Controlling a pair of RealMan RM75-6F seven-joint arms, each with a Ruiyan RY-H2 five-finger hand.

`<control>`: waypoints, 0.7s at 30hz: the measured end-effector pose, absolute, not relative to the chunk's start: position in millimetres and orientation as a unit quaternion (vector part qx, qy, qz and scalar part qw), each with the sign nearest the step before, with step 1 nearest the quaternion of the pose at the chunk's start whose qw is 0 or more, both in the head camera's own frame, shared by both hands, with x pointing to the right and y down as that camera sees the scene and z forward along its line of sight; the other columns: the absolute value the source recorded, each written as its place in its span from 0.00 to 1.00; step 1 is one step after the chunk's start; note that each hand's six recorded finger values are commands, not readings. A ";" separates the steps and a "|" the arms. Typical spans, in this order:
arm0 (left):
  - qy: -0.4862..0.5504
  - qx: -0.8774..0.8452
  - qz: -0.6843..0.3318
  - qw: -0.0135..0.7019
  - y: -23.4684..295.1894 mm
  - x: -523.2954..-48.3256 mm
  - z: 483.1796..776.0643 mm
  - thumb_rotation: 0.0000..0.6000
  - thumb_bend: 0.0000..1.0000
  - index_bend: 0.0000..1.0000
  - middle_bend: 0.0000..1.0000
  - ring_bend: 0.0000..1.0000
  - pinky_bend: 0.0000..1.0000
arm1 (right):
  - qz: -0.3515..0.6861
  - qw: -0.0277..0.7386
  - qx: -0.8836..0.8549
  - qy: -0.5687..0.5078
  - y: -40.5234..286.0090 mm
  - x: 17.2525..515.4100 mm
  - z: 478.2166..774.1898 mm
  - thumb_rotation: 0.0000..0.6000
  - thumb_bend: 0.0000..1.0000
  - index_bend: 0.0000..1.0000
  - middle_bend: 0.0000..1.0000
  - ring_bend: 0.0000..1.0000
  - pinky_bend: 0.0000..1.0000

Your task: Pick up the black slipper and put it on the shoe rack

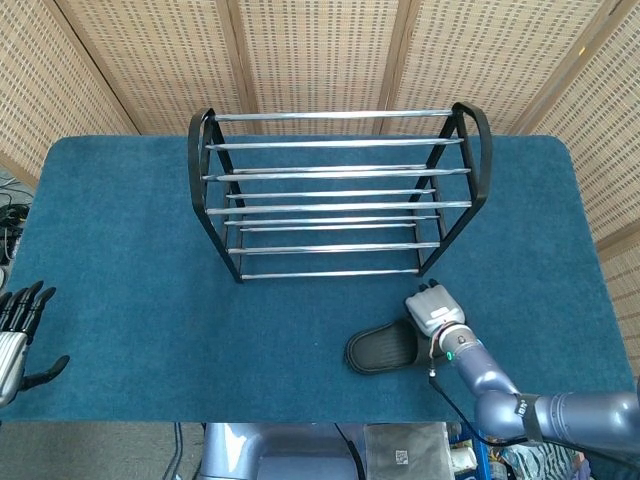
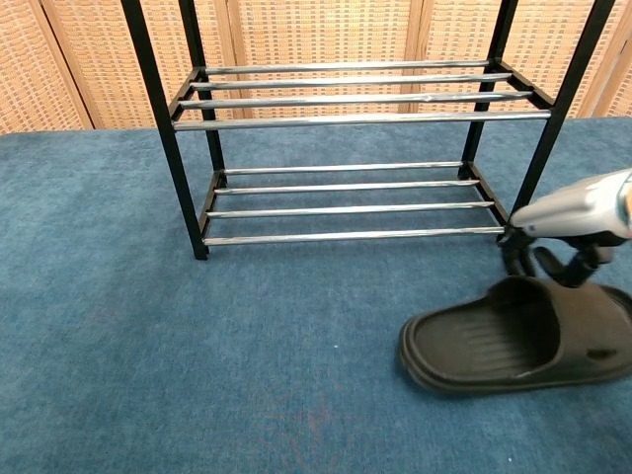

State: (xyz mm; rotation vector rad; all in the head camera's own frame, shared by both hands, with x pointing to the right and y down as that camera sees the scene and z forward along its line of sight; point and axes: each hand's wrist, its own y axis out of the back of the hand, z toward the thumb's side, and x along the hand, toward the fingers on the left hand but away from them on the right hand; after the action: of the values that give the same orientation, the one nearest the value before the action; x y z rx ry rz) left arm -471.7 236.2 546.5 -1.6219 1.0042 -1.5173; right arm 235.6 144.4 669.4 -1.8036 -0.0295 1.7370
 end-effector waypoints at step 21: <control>0.380 -0.625 -0.587 0.347 237.1 -468.0 549.3 1.00 0.24 0.00 0.00 0.00 0.00 | 0.545 0.388 -0.742 -0.034 174.3 224.3 623.1 1.00 0.00 0.00 0.00 0.00 0.00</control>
State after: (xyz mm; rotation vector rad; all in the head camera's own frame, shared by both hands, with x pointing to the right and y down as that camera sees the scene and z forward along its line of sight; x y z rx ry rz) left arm -468.0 237.1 549.3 -1.6202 0.9848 -1.5231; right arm 224.3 174.3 623.1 -1.8884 -0.0870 1.3855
